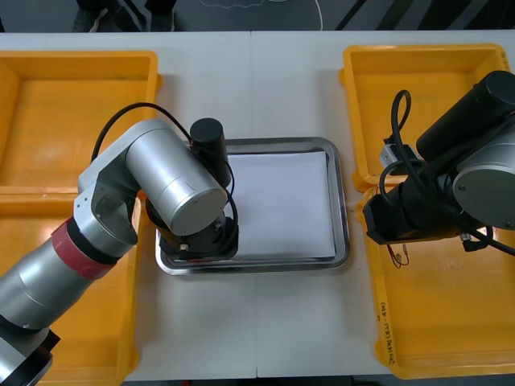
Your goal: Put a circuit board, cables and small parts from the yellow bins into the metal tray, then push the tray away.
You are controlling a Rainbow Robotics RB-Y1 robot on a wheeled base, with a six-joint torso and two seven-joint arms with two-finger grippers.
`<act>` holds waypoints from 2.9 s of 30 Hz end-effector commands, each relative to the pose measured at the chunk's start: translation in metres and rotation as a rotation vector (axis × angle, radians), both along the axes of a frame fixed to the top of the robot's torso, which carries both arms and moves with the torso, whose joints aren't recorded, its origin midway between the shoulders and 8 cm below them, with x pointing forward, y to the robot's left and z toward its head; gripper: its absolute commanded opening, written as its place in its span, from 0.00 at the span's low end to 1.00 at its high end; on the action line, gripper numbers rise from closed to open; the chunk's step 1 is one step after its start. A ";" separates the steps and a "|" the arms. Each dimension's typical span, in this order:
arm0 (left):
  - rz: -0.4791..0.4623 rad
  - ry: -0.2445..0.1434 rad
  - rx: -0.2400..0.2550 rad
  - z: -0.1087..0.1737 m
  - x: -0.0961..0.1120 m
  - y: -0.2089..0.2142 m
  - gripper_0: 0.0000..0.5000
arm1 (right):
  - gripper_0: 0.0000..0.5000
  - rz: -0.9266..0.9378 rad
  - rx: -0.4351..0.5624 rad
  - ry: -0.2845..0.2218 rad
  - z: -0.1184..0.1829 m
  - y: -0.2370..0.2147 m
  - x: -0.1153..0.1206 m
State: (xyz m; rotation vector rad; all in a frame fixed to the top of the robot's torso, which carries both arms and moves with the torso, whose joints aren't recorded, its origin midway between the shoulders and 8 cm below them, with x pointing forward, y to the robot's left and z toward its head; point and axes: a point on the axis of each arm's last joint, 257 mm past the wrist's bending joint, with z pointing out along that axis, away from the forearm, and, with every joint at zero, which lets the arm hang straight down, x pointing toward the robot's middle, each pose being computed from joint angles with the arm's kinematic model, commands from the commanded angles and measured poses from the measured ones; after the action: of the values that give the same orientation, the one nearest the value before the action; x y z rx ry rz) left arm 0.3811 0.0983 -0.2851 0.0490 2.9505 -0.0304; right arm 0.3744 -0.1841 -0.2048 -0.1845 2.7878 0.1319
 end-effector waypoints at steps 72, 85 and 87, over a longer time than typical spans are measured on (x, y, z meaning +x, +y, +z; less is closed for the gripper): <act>0.099 -0.408 -0.094 0.193 0.065 0.124 0.98 | 0.00 0.287 -0.020 -0.088 0.024 0.061 0.000; 0.122 -0.345 0.014 0.184 0.082 0.190 0.98 | 0.00 0.576 -0.114 -0.145 0.026 0.096 0.019; 0.122 -0.331 0.027 0.181 0.085 0.200 0.98 | 0.00 0.631 -0.144 -0.159 0.025 0.104 0.023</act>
State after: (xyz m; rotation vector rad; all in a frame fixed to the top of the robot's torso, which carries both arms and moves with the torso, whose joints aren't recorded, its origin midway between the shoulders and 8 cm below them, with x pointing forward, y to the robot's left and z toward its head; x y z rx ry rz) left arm 0.4534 0.2706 -0.1315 -0.1993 2.6637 -0.0574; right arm 0.3892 -0.1048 -0.1925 -0.9132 2.5828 0.0994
